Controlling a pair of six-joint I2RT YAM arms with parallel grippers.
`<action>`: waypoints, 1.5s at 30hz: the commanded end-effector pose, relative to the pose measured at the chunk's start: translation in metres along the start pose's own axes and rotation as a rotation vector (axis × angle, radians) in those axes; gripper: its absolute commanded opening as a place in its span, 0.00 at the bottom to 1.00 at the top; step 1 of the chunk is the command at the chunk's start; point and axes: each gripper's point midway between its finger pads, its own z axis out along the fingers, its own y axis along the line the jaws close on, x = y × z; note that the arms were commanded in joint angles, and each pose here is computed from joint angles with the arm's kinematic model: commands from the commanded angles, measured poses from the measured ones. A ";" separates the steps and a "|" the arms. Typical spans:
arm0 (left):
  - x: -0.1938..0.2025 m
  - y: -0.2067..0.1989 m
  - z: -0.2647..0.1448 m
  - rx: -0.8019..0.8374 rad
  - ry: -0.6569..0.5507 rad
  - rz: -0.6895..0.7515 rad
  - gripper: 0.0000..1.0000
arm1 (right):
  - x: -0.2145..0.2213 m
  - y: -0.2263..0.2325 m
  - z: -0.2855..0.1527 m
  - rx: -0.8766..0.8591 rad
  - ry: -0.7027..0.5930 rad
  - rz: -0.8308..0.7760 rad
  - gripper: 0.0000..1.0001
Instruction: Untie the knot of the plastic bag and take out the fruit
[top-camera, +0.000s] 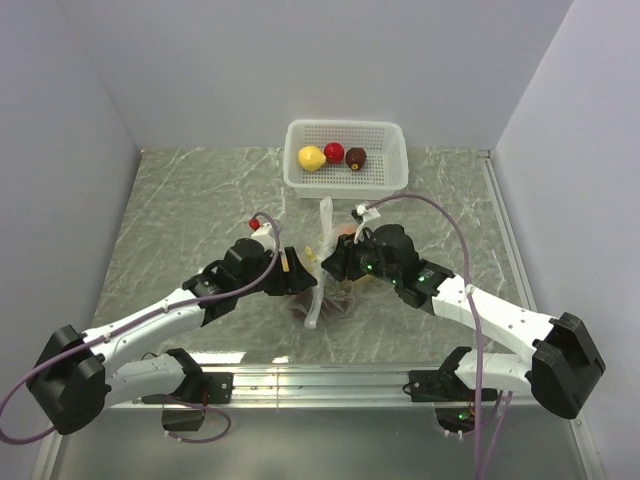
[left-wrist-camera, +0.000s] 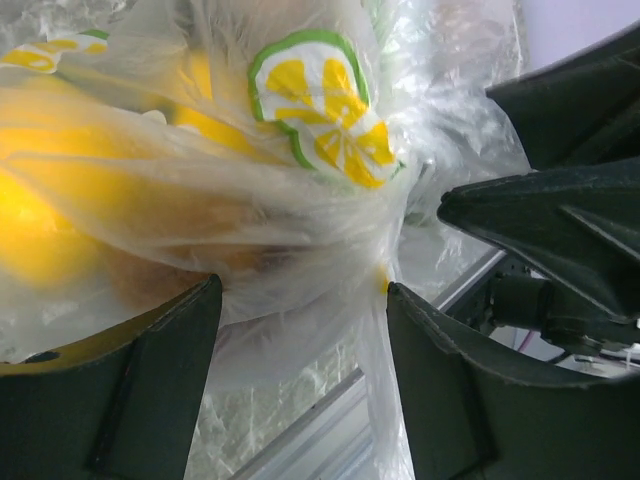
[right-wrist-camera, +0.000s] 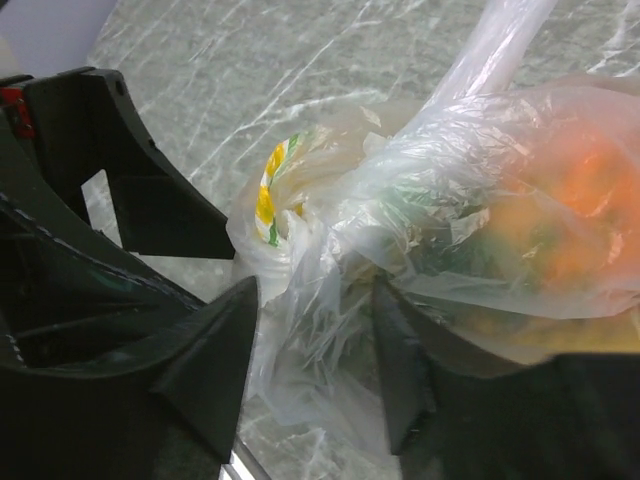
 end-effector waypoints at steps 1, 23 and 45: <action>-0.026 -0.025 0.005 0.057 -0.088 0.037 0.72 | -0.006 0.005 0.000 -0.040 -0.034 -0.027 0.44; -0.074 0.101 -0.047 -0.483 -0.385 -0.106 0.01 | 0.005 -0.157 -0.086 0.649 -0.234 0.347 0.00; -0.108 0.023 -0.088 -0.224 -0.354 -0.005 0.98 | -0.039 -0.025 -0.096 0.299 -0.027 -0.269 0.73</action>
